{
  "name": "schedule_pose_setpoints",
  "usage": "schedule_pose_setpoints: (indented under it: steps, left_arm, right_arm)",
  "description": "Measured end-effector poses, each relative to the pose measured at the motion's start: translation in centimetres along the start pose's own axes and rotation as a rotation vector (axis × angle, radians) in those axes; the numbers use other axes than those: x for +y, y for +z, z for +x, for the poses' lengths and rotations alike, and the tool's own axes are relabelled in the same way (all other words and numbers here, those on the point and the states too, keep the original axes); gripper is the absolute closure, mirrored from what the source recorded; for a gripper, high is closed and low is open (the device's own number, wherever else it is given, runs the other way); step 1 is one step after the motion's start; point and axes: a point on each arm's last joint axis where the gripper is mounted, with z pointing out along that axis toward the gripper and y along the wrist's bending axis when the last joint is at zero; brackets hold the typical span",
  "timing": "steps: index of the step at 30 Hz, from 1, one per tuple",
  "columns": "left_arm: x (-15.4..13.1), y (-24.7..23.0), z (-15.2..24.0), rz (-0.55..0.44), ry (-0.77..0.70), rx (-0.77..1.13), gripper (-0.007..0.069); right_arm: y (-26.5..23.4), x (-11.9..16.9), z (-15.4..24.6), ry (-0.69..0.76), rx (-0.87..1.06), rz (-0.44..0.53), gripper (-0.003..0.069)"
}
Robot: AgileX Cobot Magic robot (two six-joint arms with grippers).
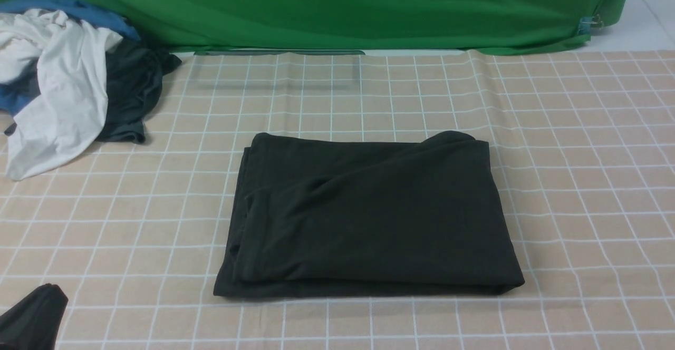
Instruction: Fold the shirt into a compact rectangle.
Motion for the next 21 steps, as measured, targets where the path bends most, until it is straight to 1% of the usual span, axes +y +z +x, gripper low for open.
schedule_pose_setpoints:
  steps: [1,2,3,4,5,7,10,21]
  left_arm:
    - [0.0,0.0,0.0,0.0,0.0,0.0,0.0611]
    - [0.0,0.0,0.0,0.0,0.0,0.0,0.0611]
    - [0.0,0.0,0.0,0.0,0.0,0.0,0.0611]
    - [0.0,0.0,0.0,0.0,0.0,0.001,0.0611]
    - [0.0,0.0,0.0,0.0,0.0,0.001,0.0611]
    - [0.0,0.0,0.0,0.0,0.0,0.002,0.0611]
    - [0.0,0.0,0.0,-0.002,0.003,0.002,0.0611]
    - [0.0,0.0,0.0,-0.002,0.007,0.002,0.0611]
  right_arm:
    - [0.1,0.0,1.3,-0.013,0.041,0.023,0.042]
    - [0.0,0.1,3.8,-0.022,0.116,0.048,0.042]
    - [0.0,0.1,4.1,-0.025,0.128,0.057,0.042]
    - [-0.4,0.2,7.6,-0.028,0.237,0.083,0.042]
    - [-0.5,0.2,8.0,-0.03,0.247,0.091,0.042]
    - [-1.6,0.5,11.1,-0.034,0.394,0.095,0.042]
    - [-2.4,0.7,12.1,-0.061,0.476,0.076,0.042]
    - [-2.5,0.7,12.1,-0.07,0.479,0.073,0.042]
